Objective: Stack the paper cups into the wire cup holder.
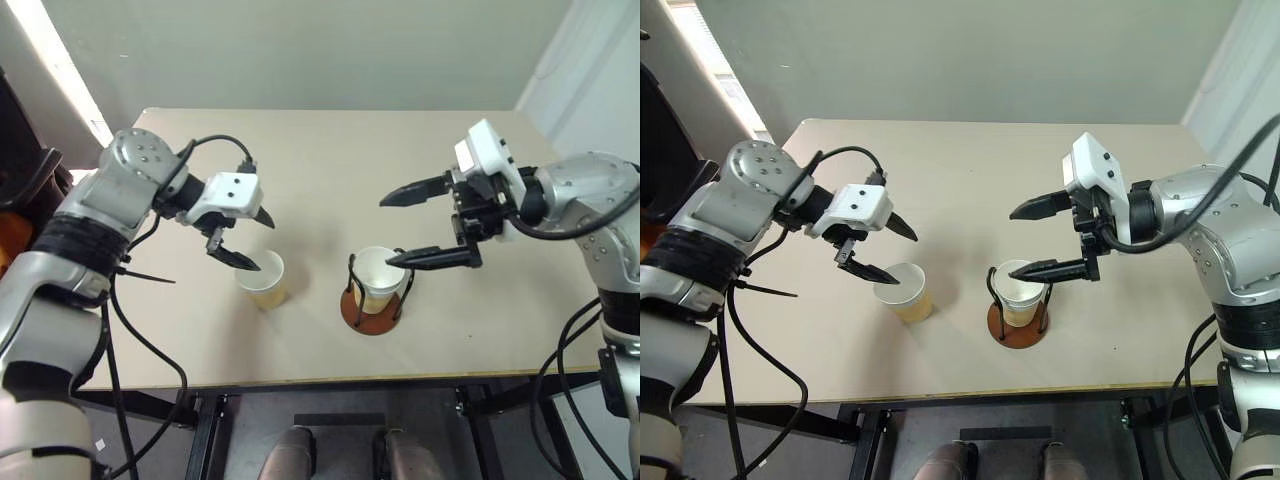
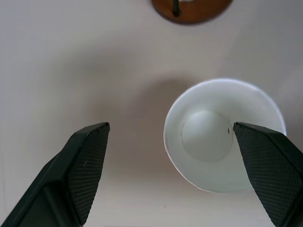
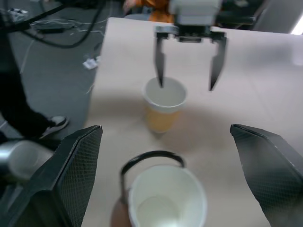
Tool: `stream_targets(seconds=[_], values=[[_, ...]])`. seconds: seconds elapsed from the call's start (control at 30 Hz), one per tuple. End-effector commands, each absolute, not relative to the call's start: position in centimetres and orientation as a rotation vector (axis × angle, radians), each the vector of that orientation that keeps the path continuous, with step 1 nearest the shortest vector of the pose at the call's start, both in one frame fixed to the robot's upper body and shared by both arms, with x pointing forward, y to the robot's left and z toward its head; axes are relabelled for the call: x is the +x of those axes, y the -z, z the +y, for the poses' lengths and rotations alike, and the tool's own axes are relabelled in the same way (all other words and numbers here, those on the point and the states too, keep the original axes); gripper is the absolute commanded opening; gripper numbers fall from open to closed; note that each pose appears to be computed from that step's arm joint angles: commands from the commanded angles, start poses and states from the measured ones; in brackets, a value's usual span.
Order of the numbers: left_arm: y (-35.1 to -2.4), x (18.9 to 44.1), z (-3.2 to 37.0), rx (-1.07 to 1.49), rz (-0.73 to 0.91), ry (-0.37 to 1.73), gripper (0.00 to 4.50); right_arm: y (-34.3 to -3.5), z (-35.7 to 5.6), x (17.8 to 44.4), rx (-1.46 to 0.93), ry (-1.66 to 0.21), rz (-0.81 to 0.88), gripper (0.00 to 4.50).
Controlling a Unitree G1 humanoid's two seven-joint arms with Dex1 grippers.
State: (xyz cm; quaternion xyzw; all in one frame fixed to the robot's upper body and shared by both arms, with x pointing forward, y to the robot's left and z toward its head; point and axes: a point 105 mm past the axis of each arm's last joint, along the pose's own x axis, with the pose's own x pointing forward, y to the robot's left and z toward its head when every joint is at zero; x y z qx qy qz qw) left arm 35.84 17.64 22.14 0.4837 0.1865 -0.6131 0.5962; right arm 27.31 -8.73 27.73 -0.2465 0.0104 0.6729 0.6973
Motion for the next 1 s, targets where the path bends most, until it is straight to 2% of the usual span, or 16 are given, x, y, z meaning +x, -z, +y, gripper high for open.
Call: stream_targets(seconds=[0.03,0.2,0.3,0.57,0.67,0.83,1.0], values=[[-22.2,35.7,17.7,1.184,0.448,1.475,4.50,-28.9,-9.2,26.5,-0.575,-1.477,-0.023,4.48],[-20.9,36.0,17.7,1.227,0.499,1.503,4.50,-28.7,-9.7,26.2,-0.587,-1.438,-0.010,4.48],[-20.2,36.2,17.7,1.239,0.522,1.514,3.93,-28.6,-10.1,26.1,-0.606,-1.410,-0.006,4.50],[-20.1,36.4,17.3,1.250,0.520,1.533,1.08,-29.4,-12.2,26.2,-0.652,-1.292,0.007,4.50],[-21.5,36.8,16.8,1.227,0.459,1.510,0.01,-29.6,-13.6,26.3,-0.667,-1.233,0.028,4.50],[-25.0,36.0,15.5,1.140,0.303,1.524,0.01,-29.2,-16.3,25.9,-0.689,-1.132,0.095,4.50],[-31.6,35.0,11.2,0.998,0.054,1.570,0.01,-31.6,-18.3,22.5,-0.641,-1.136,-0.030,4.50]])
